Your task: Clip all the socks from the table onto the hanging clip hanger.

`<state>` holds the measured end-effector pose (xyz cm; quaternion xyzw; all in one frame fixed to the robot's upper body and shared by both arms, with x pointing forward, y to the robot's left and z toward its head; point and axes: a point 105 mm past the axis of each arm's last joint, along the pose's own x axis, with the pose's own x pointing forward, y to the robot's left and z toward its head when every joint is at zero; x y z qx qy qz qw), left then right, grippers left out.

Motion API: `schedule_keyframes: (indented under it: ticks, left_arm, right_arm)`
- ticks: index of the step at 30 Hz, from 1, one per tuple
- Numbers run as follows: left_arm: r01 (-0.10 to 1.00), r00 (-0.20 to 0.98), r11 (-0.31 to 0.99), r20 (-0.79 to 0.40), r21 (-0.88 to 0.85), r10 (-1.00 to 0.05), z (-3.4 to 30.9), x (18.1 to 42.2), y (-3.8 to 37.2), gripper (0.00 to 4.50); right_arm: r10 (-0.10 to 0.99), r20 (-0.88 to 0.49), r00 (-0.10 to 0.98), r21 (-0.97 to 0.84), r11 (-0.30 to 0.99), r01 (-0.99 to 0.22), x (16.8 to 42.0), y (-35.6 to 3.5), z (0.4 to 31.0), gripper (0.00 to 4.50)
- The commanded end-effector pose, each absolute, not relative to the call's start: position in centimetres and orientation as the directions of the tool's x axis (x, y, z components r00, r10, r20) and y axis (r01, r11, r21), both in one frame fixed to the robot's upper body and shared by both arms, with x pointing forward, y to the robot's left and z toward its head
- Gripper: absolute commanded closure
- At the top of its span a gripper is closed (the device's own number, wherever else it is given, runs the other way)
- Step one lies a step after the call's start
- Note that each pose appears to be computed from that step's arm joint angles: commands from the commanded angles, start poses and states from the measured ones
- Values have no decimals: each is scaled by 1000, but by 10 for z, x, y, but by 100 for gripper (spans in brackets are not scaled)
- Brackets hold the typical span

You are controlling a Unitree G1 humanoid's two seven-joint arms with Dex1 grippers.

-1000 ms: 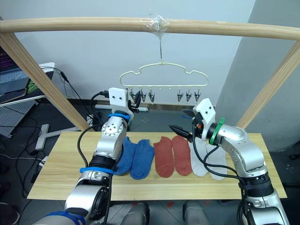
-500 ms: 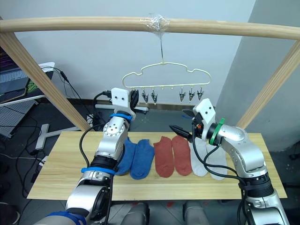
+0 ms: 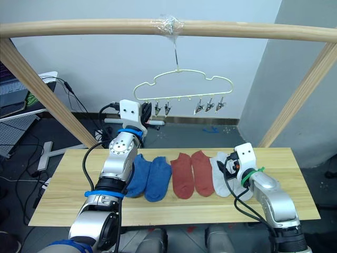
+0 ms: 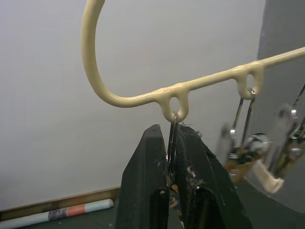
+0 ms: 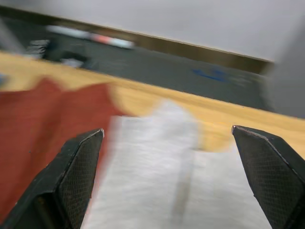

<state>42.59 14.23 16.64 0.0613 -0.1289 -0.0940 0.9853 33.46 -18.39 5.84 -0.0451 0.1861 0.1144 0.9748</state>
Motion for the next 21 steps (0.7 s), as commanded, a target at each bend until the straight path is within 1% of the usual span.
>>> schedule_keyframes:
  ticks: [1, 4, 9, 12, 16, 19, 21]
  left_arm:
    - [182, 940, 973, 266, 144, -215, 175, 426, 138, 448]
    - [188, 939, 971, 264, 145, -221, 174, 426, 136, 448]
    - [190, 939, 972, 262, 141, -222, 174, 425, 135, 448]
    - [189, 940, 971, 261, 143, -221, 173, 425, 136, 448]
    - [186, 940, 972, 263, 145, -219, 174, 424, 137, 448]
    - [182, 940, 972, 266, 147, -216, 175, 425, 138, 450]
    - [177, 940, 973, 268, 145, -211, 176, 425, 139, 450]
  right_arm:
    - [74, -403, 912, -70, 991, -112, 344, -207, 47, 0]
    - [25, -450, 893, -18, 999, -37, 346, -215, 36, 0]
    - [-4, -518, 855, -77, 996, -42, 350, -218, 10, 0]
    - [-5, -555, 832, -25, 1000, -10, 349, -217, -3, 0]
    - [-10, -582, 813, -47, 999, -22, 345, -218, -14, 0]
    - [-2, -596, 803, -52, 998, -36, 342, -219, -20, 51]
    - [-2, -589, 808, -45, 998, -31, 343, -220, -18, 124]
